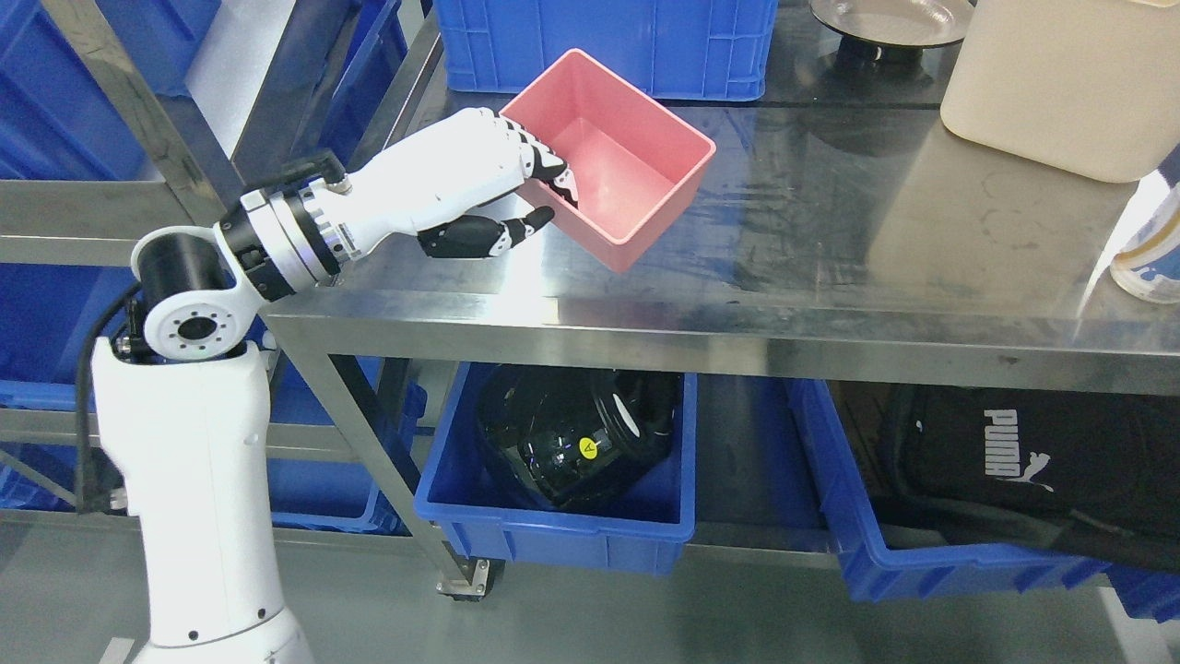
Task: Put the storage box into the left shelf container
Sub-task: 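Lift the pink box off the shelf with the left hand, then hold the pink box up in the left hand while turning toward the bin rack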
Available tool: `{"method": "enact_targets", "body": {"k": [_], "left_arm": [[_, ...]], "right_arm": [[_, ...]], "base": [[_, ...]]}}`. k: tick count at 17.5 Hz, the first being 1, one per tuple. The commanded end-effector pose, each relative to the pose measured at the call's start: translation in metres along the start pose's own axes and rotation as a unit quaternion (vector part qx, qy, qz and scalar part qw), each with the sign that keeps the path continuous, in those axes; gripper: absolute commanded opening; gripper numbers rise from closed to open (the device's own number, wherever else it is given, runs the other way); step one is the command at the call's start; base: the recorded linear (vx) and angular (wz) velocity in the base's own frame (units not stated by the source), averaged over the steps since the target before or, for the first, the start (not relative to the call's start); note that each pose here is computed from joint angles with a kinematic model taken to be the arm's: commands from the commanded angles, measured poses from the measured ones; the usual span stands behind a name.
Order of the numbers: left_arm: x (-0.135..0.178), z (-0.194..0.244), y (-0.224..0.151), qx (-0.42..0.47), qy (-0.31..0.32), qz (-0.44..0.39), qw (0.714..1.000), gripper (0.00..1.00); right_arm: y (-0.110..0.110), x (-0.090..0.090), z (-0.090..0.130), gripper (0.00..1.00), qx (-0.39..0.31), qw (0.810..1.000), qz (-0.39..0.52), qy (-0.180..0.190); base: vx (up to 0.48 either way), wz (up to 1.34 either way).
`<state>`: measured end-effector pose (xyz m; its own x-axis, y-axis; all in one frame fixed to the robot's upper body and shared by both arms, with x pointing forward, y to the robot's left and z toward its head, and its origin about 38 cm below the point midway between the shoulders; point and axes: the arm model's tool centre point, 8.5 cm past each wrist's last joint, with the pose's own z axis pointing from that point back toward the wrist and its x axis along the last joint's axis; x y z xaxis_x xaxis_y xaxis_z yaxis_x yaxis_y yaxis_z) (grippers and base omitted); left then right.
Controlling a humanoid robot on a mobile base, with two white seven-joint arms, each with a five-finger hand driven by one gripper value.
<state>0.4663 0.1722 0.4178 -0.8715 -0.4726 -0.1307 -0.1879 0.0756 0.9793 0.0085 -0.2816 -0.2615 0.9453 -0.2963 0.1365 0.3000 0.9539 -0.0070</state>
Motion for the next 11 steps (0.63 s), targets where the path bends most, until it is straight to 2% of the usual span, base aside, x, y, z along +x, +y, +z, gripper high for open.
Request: {"method": "enact_targets", "body": {"k": [1, 4, 6, 11], "left_arm": [[-0.0137, 0.0362, 0.0133, 0.054, 0.043, 0.004, 0.998, 0.01], [-0.0138, 0.0374, 0.0094, 0.053, 0.045, 0.007, 0.998, 0.01], [-0.0136, 0.0375, 0.0097, 0.054, 0.045, 0.007, 0.998, 0.01], [-0.0131, 0.0371, 0.0100, 0.053, 0.044, 0.006, 0.998, 0.01]], "right_arm": [[0.0178, 0.0031, 0.0052, 1.00, 0.162, 0.987, 0.006, -0.001], [0.0178, 0.0031, 0.0052, 1.00, 0.162, 0.987, 0.006, -0.001], [0.0178, 0.0031, 0.0052, 1.00, 0.162, 0.987, 0.006, -0.001], [0.0178, 0.0031, 0.0052, 1.00, 0.162, 0.987, 0.006, -0.001]], "base": [[-0.105, 0.00], [-0.151, 0.20], [-0.140, 0.73], [-0.137, 1.16]]}}
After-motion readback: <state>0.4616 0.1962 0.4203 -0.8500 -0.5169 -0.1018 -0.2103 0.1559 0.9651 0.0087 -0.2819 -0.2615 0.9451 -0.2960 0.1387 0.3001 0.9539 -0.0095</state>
